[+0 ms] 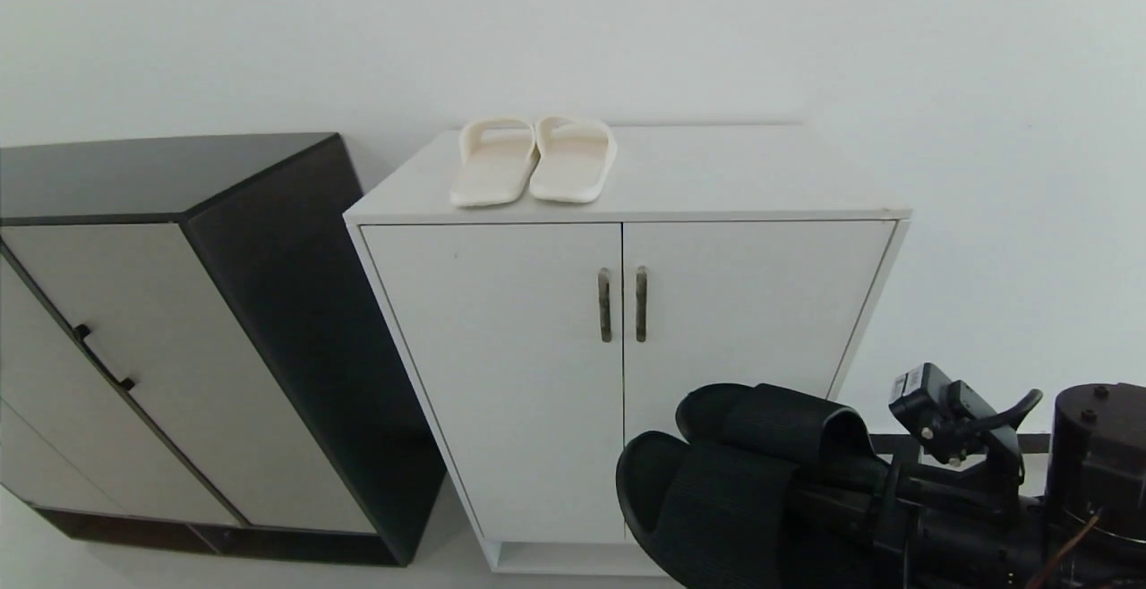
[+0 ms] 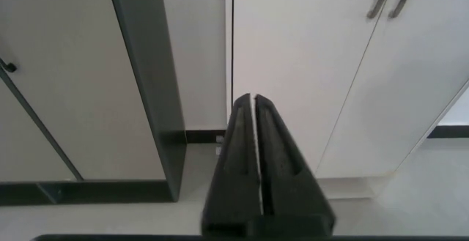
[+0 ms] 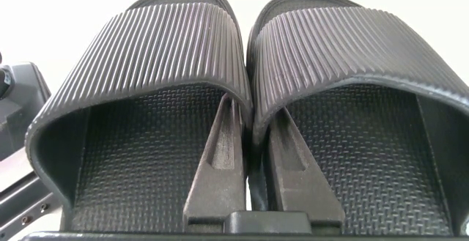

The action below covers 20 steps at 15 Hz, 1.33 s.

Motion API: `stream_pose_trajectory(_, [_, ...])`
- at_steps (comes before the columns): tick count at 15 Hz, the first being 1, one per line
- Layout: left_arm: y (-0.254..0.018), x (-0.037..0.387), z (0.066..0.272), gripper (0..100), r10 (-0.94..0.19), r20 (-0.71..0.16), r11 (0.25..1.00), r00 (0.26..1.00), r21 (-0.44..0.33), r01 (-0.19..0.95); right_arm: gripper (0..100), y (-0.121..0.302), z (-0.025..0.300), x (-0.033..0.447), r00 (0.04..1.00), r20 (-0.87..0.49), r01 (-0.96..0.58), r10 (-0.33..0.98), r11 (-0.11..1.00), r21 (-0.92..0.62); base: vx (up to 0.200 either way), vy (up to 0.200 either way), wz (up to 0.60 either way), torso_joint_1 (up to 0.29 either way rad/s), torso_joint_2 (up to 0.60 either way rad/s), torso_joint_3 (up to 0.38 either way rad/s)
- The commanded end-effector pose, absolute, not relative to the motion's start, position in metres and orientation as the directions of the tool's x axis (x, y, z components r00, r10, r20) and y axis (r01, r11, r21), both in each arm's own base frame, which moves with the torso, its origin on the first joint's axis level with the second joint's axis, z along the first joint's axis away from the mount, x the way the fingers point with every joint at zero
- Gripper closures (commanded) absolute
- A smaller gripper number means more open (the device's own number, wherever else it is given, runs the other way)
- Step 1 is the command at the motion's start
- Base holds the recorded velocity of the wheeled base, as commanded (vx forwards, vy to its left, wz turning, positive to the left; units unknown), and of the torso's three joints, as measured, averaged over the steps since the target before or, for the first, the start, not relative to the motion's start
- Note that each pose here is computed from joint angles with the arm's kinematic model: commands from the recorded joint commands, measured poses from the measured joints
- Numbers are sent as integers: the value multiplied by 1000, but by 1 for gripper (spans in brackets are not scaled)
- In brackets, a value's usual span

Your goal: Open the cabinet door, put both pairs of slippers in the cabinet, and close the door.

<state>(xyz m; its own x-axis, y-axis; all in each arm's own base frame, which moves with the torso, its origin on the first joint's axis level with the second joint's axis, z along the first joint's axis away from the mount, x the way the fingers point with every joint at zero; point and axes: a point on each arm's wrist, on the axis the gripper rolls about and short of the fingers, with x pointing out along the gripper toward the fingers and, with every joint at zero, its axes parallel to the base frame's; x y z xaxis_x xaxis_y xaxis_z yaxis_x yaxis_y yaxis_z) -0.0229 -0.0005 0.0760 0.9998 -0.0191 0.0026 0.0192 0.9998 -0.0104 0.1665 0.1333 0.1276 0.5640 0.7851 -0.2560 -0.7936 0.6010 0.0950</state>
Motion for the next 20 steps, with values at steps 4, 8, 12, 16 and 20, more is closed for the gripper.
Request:
stream_pose_trajectory(4, [-1,-23,76,0,-20,0,1000,1000,-8,20,100,134,126,165,555,-264,-798,789,594,98,0,0,0,-158,478,322])
stream_pose_trajectory(8, [0,-23,76,0,-18,2,1000,1000,0,18,100,133,126,164,558,-261,-796,788,597,98,0,0,0,-127,460,338])
stream_pose_trajectory(12, [0,-23,76,0,-18,3,1000,1000,-3,18,100,134,124,165,554,-272,-796,787,596,102,0,0,0,-88,450,362])
stream_pose_trajectory(16, [0,-23,76,0,-18,2,1000,1000,-3,18,100,134,124,165,554,-269,-797,788,595,101,150,0,0,-30,280,257])
stream_pose_trajectory(20, [0,-23,76,0,-17,2,1000,1000,2,17,100,132,123,161,549,-272,-800,790,591,101,150,0,0,-1,35,30])
